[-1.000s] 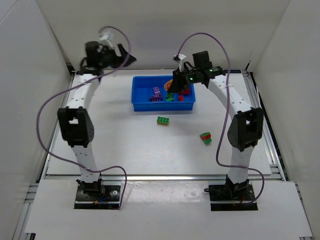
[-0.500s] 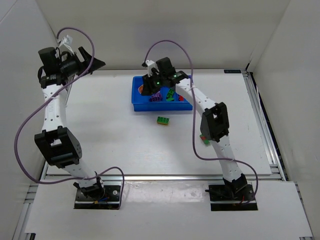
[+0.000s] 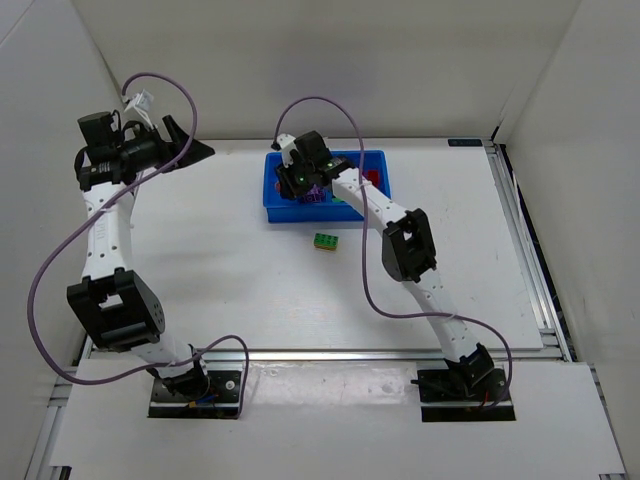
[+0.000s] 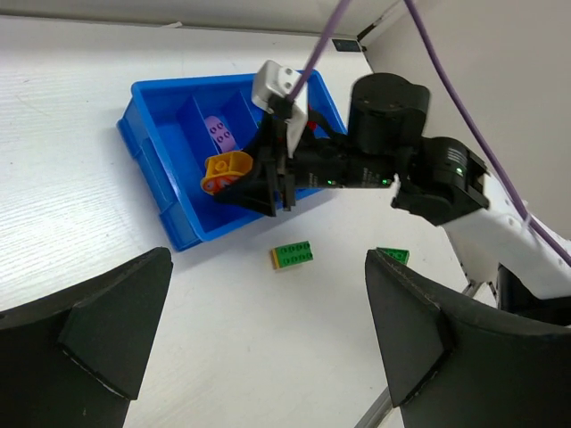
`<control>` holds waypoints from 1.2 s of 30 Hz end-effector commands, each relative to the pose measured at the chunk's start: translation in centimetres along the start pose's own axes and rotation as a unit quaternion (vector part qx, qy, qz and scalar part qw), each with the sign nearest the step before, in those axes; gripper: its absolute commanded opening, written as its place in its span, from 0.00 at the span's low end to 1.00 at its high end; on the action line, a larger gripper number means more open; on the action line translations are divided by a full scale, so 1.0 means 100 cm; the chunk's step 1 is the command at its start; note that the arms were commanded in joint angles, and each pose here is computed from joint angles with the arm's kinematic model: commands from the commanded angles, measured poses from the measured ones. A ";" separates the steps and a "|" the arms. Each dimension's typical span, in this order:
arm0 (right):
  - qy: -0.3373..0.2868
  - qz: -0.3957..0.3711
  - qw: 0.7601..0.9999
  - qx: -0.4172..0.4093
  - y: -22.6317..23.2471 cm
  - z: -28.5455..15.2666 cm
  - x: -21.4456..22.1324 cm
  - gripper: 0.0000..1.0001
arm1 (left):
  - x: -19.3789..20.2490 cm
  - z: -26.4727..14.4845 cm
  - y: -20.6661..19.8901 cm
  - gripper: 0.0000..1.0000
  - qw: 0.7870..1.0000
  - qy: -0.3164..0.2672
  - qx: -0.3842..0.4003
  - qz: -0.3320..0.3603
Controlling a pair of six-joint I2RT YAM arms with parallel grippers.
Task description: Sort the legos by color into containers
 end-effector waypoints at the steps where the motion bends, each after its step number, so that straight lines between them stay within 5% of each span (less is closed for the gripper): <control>1: -0.041 -0.030 0.999 0.020 -0.004 -0.006 -0.025 0.34 | -0.003 -0.014 -0.025 0.99 0.999 -0.008 0.023 0.040; 3: -0.040 -0.037 0.998 0.024 -0.002 -0.005 -0.024 0.56 | -0.001 -0.015 -0.026 1.00 0.999 -0.007 0.022 0.043; 7: -0.049 -0.048 0.998 0.005 0.009 -0.015 -0.033 0.73 | 0.006 -0.011 -0.026 0.99 0.999 -0.002 0.029 0.045; 14: -0.101 -0.081 0.991 -0.022 0.035 -0.076 -0.077 0.74 | 0.011 -0.007 -0.039 0.99 0.997 -0.003 0.040 0.063; 19: -0.117 -0.071 0.990 -0.035 0.034 -0.198 -0.089 0.69 | 0.015 0.000 -0.049 1.00 0.995 -0.006 0.062 0.075; 28: 0.043 0.027 0.997 0.059 -0.030 -0.337 0.098 0.64 | 0.028 0.024 -0.078 0.99 0.987 0.013 0.041 0.156; 36: -0.027 0.069 0.991 0.110 -0.007 -0.363 0.194 0.66 | 0.046 0.038 -0.101 0.99 0.985 0.030 0.033 0.168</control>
Point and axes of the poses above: each gripper's point midway between its finger pads, its own z axis out along the fingers, its own y axis along the line the jaws close on, x = y × z, the point moved 4 cm from there along -z, back along the fingers, and after that the axes turned 13 degrees about z, right-handed, at the moved point
